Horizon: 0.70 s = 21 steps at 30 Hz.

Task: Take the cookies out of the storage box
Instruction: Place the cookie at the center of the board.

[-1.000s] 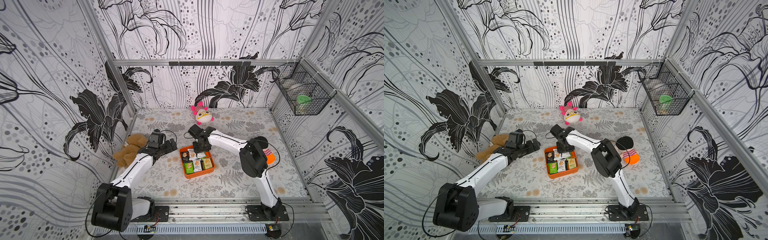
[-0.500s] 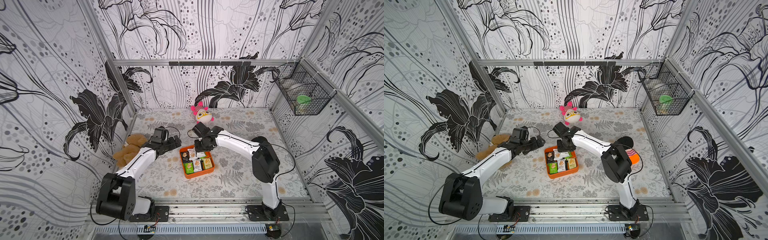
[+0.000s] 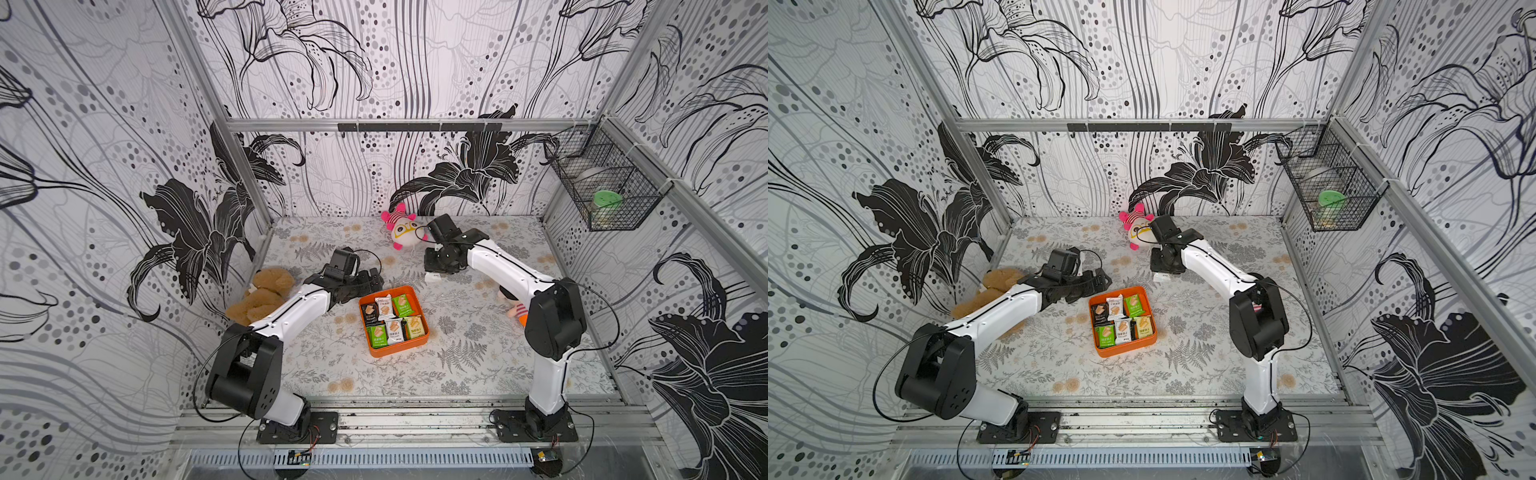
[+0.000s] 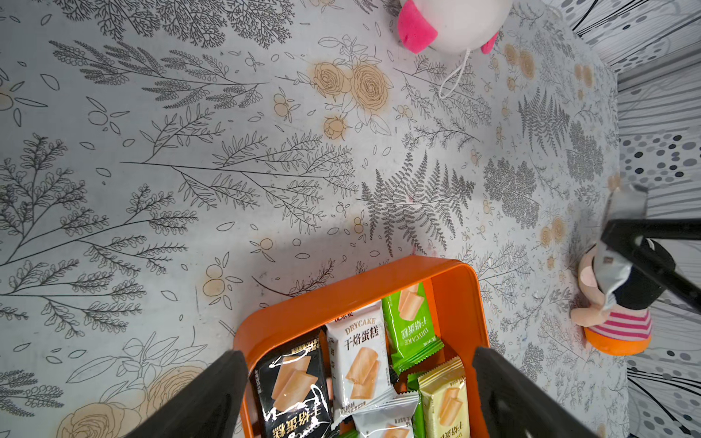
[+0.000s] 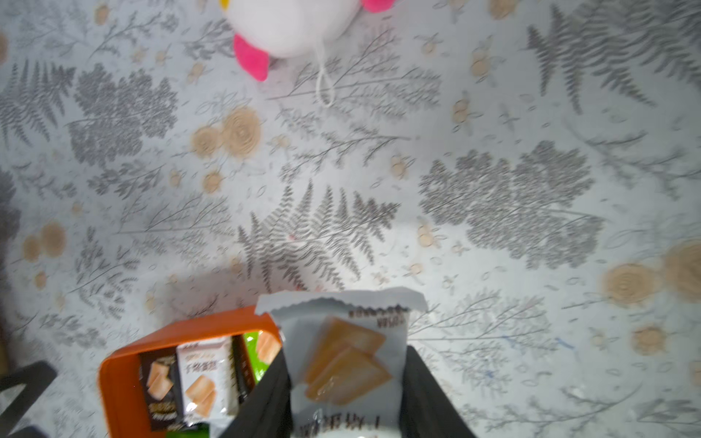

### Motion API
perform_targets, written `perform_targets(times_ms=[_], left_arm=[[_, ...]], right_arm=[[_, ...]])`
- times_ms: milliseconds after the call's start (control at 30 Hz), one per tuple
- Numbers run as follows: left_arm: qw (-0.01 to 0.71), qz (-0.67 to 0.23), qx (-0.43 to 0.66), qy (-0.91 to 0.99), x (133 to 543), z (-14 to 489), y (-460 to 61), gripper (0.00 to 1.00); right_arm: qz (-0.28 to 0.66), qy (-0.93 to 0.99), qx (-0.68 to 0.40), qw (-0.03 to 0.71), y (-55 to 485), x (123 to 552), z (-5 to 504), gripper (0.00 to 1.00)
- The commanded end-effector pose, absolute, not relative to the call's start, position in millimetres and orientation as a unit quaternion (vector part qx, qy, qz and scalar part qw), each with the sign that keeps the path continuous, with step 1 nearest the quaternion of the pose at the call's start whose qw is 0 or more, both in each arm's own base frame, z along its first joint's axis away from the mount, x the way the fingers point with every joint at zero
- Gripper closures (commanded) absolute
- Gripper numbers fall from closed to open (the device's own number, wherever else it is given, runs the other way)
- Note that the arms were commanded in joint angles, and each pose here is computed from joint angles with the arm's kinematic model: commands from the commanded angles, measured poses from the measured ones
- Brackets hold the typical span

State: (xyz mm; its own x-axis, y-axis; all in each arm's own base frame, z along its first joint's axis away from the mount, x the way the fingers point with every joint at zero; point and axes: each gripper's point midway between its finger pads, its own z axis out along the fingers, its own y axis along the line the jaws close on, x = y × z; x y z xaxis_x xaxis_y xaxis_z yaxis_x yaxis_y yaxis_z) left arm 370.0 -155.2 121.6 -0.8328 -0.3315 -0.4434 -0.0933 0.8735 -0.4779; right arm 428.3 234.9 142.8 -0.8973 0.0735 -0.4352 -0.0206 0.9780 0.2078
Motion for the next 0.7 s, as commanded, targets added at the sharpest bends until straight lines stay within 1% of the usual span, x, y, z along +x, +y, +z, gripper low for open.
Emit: perform_targets(times_ms=[0, 167, 333, 667], left_arm=[[0.286, -0.208, -0.126, 0.927, 379.1, 131.2, -149.8, 0.03], [0.292, -0.199, -0.142, 0.925, 379.8, 131.1, -144.5, 0.03], [0.296, -0.196, -0.157, 0.922, 378.9, 130.9, -140.7, 0.03], [0.301, -0.184, -0.166, 0.921, 373.8, 131.7, -133.1, 0.03]], right_arm=[[0.073, 0.973, -0.005, 0.22, 225.0, 441.4, 121.7, 0.6], [0.06, 0.978, -0.012, 0.2, 217.2, 461.0, 96.0, 0.59], [0.049, 0.981, -0.03, 0.183, 223.4, 474.5, 73.6, 0.59], [0.04, 0.987, -0.036, 0.153, 225.1, 478.0, 40.1, 0.57]])
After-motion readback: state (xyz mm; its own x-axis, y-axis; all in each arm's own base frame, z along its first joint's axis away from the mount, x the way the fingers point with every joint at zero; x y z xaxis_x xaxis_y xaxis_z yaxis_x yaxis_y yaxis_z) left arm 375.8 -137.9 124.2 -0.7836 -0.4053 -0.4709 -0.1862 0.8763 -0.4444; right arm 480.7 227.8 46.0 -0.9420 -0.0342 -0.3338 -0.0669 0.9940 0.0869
